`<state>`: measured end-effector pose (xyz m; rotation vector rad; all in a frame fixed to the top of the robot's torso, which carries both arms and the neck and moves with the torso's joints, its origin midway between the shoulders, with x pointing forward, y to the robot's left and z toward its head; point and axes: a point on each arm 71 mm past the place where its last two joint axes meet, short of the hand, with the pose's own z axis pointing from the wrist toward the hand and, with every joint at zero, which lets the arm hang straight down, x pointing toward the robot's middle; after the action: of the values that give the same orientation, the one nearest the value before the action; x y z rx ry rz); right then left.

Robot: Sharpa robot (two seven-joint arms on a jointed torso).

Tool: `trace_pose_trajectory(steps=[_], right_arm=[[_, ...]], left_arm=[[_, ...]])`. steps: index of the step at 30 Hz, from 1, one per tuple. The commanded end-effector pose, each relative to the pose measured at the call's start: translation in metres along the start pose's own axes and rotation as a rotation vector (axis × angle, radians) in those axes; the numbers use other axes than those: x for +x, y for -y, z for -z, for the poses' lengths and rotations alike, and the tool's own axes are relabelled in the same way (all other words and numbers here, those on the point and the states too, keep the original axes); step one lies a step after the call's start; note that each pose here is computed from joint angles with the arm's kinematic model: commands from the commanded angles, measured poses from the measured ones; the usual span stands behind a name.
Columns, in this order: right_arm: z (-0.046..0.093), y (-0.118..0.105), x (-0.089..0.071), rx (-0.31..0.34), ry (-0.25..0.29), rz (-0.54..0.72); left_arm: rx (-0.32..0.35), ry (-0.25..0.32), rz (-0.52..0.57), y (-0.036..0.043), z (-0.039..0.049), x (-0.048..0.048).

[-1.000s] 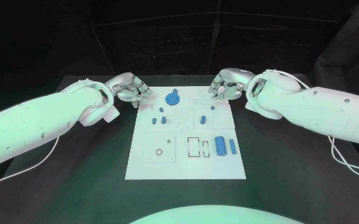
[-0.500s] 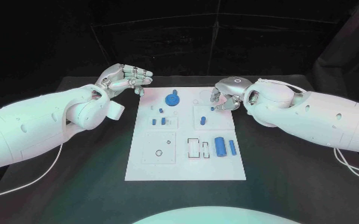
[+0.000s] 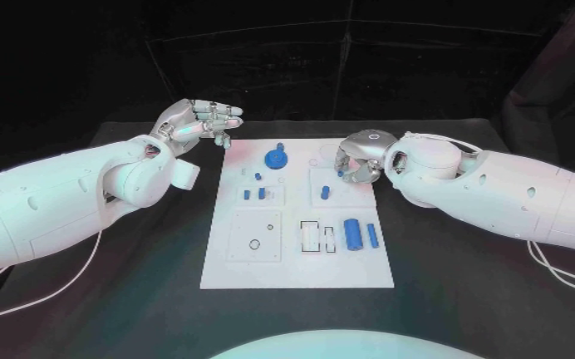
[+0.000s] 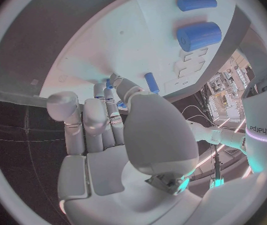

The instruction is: Assemble the parts on the task board

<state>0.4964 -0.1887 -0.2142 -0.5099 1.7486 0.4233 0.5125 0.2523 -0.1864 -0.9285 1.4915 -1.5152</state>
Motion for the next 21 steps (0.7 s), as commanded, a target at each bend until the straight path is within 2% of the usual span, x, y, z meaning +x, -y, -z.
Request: trace_pose_trajectory(steps=[1,14,21], right_arm=[[-0.001,-0.0016,0.001,-0.007,-0.015,0.011],[-0.0044,-0.0027,0.0058,-0.009,-0.05,-0.006],[-0.0054,-0.0015,0.0059,-0.002,-0.039,-0.016]], left_arm=[[0.015,0.0,0.022,0.0018,0.0,-0.0002],[0.006,0.003,0.021,0.0008,-0.0004,-0.002],[0.004,0.005,0.02,0.0006,-0.0004,-0.0023]])
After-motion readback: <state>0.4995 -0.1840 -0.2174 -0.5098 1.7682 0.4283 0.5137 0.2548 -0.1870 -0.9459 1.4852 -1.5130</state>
